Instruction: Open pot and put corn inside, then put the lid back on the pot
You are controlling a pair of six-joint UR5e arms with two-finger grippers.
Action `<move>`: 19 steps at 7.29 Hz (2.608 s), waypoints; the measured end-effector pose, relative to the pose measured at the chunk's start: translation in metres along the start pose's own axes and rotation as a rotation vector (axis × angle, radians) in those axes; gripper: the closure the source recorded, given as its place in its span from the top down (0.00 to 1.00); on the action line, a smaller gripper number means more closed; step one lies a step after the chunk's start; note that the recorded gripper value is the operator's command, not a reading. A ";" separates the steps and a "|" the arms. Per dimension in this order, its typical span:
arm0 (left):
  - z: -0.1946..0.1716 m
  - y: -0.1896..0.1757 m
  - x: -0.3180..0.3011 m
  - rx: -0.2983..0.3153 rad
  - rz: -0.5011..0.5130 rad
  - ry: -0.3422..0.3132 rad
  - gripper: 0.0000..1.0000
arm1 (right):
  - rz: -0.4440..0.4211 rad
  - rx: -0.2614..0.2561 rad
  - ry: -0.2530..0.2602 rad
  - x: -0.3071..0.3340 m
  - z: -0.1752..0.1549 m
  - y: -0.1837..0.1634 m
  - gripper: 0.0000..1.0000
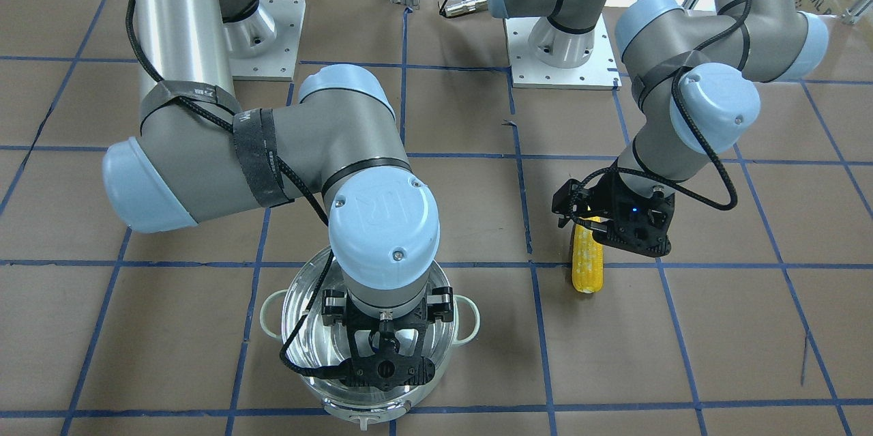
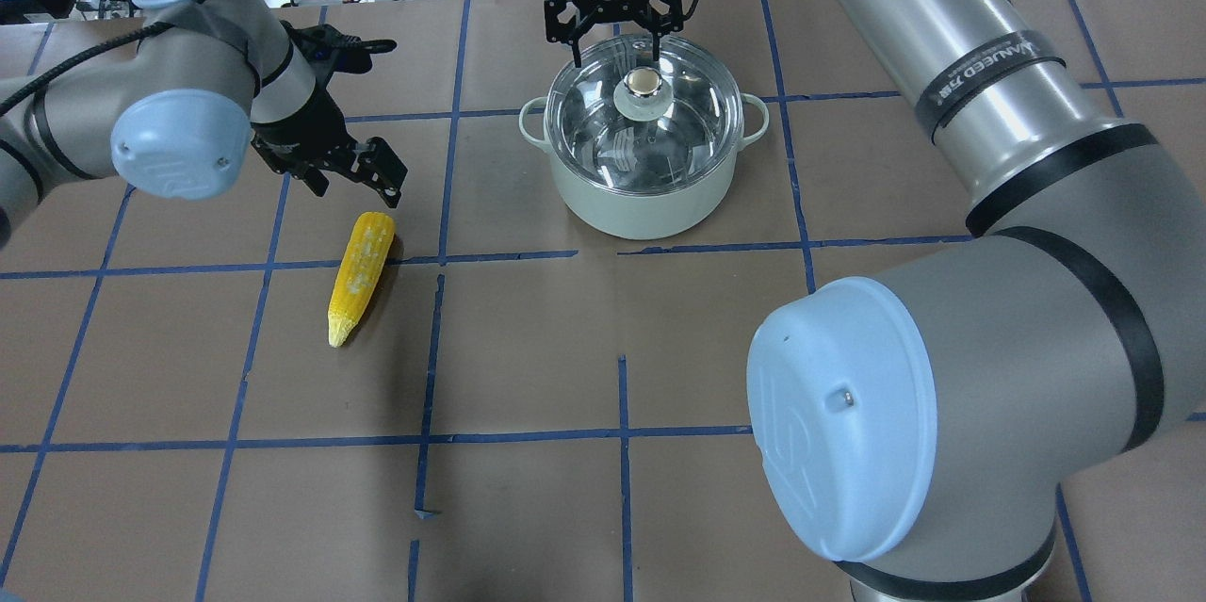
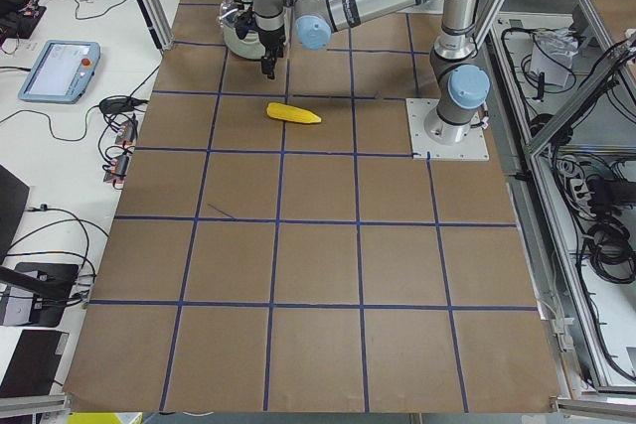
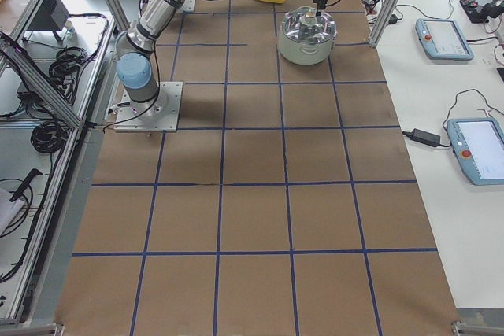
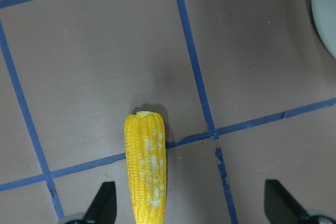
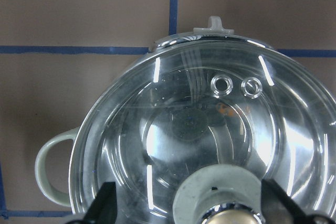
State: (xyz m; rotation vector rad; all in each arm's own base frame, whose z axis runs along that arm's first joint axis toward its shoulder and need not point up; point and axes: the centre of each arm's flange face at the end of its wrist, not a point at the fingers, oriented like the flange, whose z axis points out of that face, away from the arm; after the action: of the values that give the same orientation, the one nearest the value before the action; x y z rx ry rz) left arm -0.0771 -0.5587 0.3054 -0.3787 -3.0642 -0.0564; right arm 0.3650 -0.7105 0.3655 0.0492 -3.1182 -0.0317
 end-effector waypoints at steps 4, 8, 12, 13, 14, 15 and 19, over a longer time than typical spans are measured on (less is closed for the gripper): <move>0.059 0.023 -0.035 0.020 -0.053 -0.015 1.00 | -0.008 -0.011 0.005 0.017 0.013 0.013 0.93; 0.076 0.013 -0.048 0.073 -0.075 -0.039 1.00 | 0.004 0.005 -0.006 0.032 0.010 0.023 0.75; 0.104 0.020 -0.042 0.085 -0.112 -0.042 1.00 | 0.012 -0.009 -0.010 0.027 0.017 0.027 0.63; 0.109 0.023 -0.041 0.101 -0.112 -0.049 0.99 | 0.012 -0.013 -0.008 0.027 0.019 0.028 0.43; 0.112 0.025 -0.042 0.109 -0.113 -0.051 0.79 | 0.012 -0.013 -0.008 0.028 0.019 0.028 0.24; 0.114 0.026 -0.043 0.113 -0.117 -0.049 0.33 | 0.012 -0.012 -0.010 0.028 0.018 0.028 0.15; 0.111 0.024 -0.040 0.119 -0.167 -0.051 0.03 | 0.013 0.015 -0.016 0.031 -0.003 0.025 0.11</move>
State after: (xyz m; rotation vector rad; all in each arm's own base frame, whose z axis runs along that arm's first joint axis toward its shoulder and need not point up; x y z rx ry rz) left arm -0.0375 -0.5402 0.1931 -0.1191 -3.1222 0.1298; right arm 0.3333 -0.6865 0.3699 0.0297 -3.1351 -0.0079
